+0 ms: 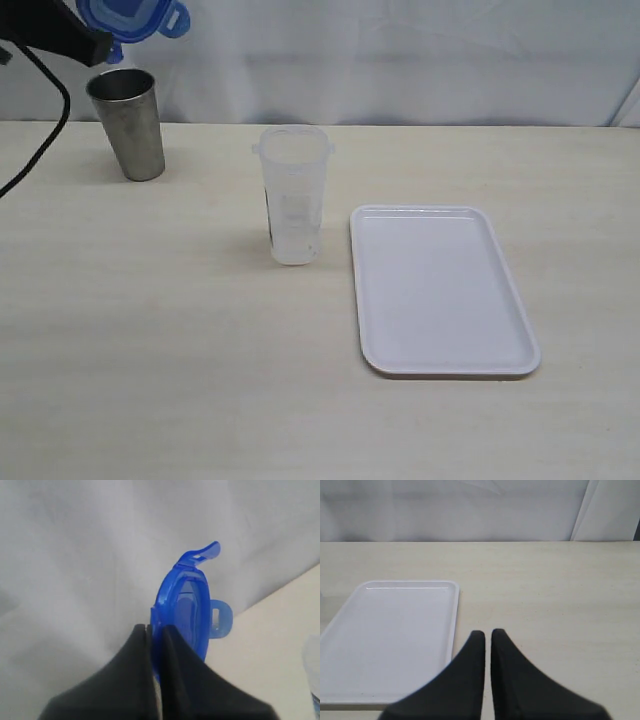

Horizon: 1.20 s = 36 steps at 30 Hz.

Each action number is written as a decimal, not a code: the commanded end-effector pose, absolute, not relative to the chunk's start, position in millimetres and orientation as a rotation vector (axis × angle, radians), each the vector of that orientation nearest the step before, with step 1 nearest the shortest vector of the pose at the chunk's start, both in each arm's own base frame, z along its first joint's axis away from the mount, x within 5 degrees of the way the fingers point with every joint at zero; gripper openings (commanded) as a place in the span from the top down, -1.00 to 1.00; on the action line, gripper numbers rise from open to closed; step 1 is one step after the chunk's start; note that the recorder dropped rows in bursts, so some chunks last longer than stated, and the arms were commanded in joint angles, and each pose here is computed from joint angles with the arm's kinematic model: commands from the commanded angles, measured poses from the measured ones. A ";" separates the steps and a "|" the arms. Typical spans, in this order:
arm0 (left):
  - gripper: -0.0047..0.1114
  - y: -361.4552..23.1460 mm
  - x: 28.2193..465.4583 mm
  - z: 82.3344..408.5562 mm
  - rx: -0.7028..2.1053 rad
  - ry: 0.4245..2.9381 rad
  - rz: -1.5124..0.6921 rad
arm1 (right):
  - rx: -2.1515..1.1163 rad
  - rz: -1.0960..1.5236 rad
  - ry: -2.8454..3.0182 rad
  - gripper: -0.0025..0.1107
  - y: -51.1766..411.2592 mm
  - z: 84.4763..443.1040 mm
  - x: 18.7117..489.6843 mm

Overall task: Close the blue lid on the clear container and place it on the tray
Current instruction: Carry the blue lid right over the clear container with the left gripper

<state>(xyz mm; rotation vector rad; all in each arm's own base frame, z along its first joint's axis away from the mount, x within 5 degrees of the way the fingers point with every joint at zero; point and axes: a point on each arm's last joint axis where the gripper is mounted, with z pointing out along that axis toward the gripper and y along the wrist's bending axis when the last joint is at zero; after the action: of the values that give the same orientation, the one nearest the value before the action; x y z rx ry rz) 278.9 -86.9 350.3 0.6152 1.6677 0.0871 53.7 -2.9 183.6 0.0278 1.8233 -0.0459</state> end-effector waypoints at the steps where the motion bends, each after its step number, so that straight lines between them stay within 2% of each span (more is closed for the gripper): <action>1: 0.92 -90.8 295.1 343.3 0.680 1.589 0.214 | 0.033 -0.050 1.815 0.88 -3.2 183.3 53.7; 7: 0.92 -101.2 332.6 338.0 0.713 1.455 0.339 | 0.033 -0.050 1.815 0.88 -3.2 183.3 53.7; 14: 0.92 -165.6 370.7 318.5 1.008 1.296 0.383 | 0.033 -0.050 1.815 0.88 -3.2 183.3 53.7; 18: 0.92 -177.6 389.8 316.8 1.075 1.167 0.516 | 0.033 -0.050 1.815 0.88 -3.2 183.3 53.7; 24: 0.92 -179.8 390.9 311.5 1.087 1.150 0.534 | 0.033 -0.050 1.815 0.88 -3.2 183.3 53.7; 30: 0.92 -195.9 376.5 290.4 1.270 1.114 0.577 | 0.033 -0.050 1.815 0.88 -3.2 183.3 53.7; 36: 0.92 -200.8 367.8 274.7 1.338 1.108 0.580 | 0.033 -0.050 1.815 0.88 -3.2 183.3 53.7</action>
<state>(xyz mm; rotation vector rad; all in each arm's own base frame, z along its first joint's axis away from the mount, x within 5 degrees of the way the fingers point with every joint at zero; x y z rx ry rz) 372.5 -198.5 278.0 1.3170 1.1203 0.5749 53.7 -2.9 183.6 0.0278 1.8233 -0.0459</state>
